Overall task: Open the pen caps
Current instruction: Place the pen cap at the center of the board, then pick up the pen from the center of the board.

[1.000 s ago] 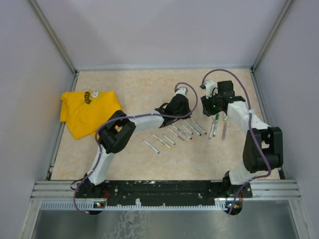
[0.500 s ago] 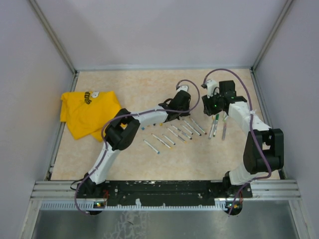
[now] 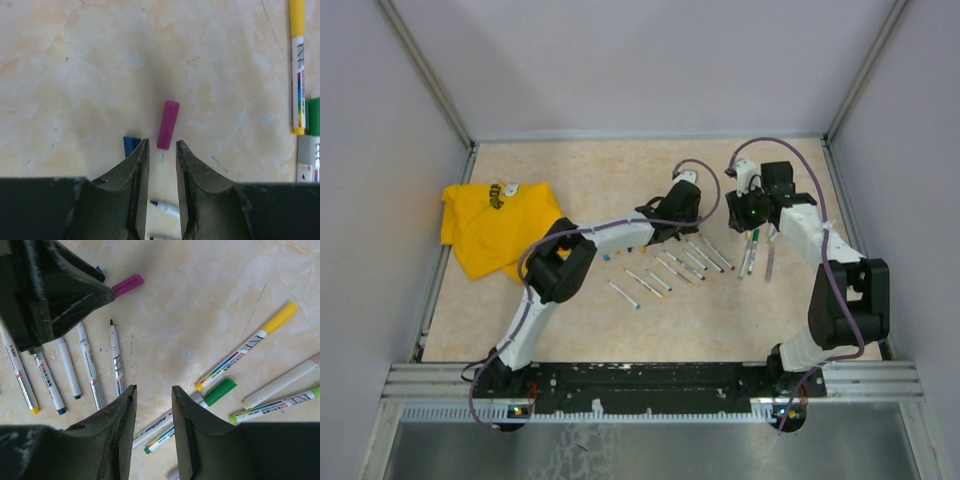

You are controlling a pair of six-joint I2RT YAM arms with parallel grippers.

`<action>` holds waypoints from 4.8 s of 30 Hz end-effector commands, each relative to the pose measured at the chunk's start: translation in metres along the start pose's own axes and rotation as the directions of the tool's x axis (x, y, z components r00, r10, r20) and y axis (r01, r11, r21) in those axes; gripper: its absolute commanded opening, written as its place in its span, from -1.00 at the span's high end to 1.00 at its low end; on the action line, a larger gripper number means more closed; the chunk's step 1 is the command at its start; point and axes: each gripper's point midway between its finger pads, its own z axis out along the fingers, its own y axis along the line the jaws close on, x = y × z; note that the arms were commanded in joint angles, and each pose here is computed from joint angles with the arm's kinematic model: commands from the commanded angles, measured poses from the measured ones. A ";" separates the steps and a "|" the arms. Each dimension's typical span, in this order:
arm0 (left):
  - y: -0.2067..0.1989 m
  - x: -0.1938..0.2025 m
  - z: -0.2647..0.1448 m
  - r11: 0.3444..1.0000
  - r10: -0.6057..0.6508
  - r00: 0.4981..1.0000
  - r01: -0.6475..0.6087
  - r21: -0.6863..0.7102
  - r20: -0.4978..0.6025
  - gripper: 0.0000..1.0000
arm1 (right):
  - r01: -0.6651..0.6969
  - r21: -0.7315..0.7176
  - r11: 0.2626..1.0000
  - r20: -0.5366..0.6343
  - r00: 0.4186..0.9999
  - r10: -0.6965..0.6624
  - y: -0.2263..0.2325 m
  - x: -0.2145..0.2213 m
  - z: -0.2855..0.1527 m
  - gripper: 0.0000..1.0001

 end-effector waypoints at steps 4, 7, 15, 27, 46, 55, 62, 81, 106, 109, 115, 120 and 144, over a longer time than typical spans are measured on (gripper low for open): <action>-0.034 -0.083 -0.109 0.976 0.023 0.983 -0.062 0.207 0.185 0.27 | -0.004 0.016 1.000 0.091 0.996 0.003 -0.007 -0.020 -0.020 0.31; -0.035 -0.082 -0.158 0.938 0.078 0.964 -0.157 0.308 0.254 0.18 | -0.015 0.018 1.000 0.092 0.996 0.013 -0.012 -0.017 -0.022 0.31; 0.016 -0.010 -0.256 0.861 0.101 0.915 -0.278 0.426 0.392 -0.17 | -0.054 0.056 0.997 0.091 0.995 0.049 -0.022 -0.012 -0.015 0.31; 0.073 0.031 -0.292 0.906 -0.027 0.886 -0.174 0.386 0.464 -0.94 | -0.089 0.144 0.985 0.111 0.991 0.074 -0.047 -0.013 -0.012 0.30; 0.087 0.041 -0.303 0.912 -0.078 0.875 -0.132 0.389 0.478 -0.99 | -0.098 0.128 0.987 0.111 0.990 0.084 -0.058 -0.030 0.001 0.29; 0.084 0.043 -0.301 0.904 -0.100 0.882 -0.112 0.412 0.461 -0.99 | -0.116 0.124 0.986 0.067 0.992 0.108 -0.060 -0.012 0.015 0.29; 0.084 0.045 -0.301 0.903 -0.108 0.884 -0.104 0.417 0.454 -0.99 | -0.141 0.147 0.979 0.006 0.990 0.142 -0.068 0.007 0.032 0.29; 0.088 0.048 -0.302 0.906 -0.118 0.885 -0.090 0.414 0.451 -0.99 | -0.167 0.178 0.970 -0.027 0.984 0.174 -0.074 0.017 0.039 0.29; 0.087 0.048 -0.303 0.904 -0.121 0.886 -0.088 0.418 0.448 -0.99 | -0.177 0.174 0.969 -0.036 0.982 0.186 -0.075 0.020 0.039 0.29; 0.087 0.048 -0.302 0.904 -0.120 0.887 -0.088 0.418 0.447 -0.99 | -0.177 0.174 0.969 -0.036 0.982 0.186 -0.075 0.020 0.039 0.29; 0.087 0.048 -0.303 0.905 -0.120 0.886 -0.088 0.417 0.448 -0.99 | -0.180 0.173 0.968 -0.034 0.981 0.189 -0.075 0.019 0.039 0.29; 0.086 0.047 -0.302 0.905 -0.119 0.886 -0.088 0.416 0.447 -0.99 | -0.183 0.171 0.968 -0.036 0.981 0.192 -0.075 0.020 0.039 0.29; 0.086 0.047 -0.301 0.906 -0.117 0.889 -0.087 0.414 0.443 -0.99 | -0.193 0.170 0.967 -0.043 0.978 0.202 -0.076 0.023 0.040 0.29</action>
